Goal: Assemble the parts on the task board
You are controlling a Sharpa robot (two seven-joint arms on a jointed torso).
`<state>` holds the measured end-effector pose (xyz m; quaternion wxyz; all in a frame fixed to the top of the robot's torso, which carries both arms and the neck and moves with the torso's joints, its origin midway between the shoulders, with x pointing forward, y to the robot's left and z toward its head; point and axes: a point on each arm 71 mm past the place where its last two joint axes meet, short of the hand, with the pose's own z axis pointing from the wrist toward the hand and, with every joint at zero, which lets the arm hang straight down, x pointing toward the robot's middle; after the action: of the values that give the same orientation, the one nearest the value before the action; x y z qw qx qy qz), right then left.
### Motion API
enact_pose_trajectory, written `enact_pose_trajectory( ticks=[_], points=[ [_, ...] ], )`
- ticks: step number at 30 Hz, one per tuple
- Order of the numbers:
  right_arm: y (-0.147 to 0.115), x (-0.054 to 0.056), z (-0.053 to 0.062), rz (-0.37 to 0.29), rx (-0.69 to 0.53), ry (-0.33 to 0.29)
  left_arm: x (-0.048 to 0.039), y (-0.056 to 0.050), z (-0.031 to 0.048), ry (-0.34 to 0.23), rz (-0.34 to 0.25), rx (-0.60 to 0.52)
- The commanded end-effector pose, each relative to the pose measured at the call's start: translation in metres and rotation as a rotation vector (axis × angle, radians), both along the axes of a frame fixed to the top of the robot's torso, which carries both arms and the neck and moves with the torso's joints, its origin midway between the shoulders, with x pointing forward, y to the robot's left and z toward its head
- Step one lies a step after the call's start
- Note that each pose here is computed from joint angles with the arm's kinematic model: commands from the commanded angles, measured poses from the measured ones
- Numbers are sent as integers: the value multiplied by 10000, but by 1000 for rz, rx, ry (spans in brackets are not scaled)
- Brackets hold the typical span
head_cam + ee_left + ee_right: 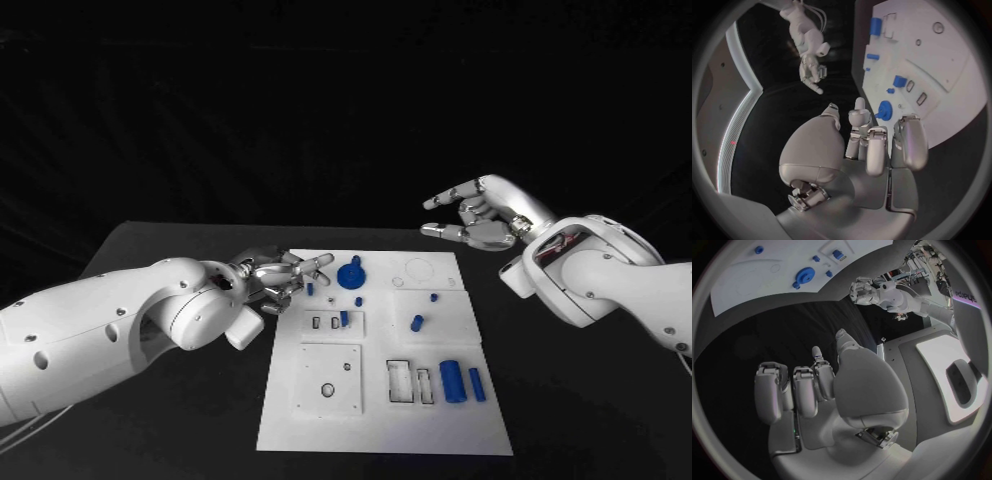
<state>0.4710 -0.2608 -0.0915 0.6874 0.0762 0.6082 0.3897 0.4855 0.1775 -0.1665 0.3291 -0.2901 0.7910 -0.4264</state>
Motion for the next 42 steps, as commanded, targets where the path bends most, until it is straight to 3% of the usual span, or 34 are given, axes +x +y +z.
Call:
enact_pose_trajectory(
  ticks=[1,8,16,33,42],
  points=[
    [-78,43,-15,1,76,68,32,46,-92,54,-122,475],
    [-177,102,-25,-26,72,89,227,-112,-15,43,-161,729],
    [-230,148,-45,-44,64,102,350,-344,1,27,-158,809],
    [-237,193,-70,-53,49,111,410,-686,-73,28,-209,847],
    [-210,210,-83,-47,47,118,443,-759,-117,30,-224,845]
  ],
)
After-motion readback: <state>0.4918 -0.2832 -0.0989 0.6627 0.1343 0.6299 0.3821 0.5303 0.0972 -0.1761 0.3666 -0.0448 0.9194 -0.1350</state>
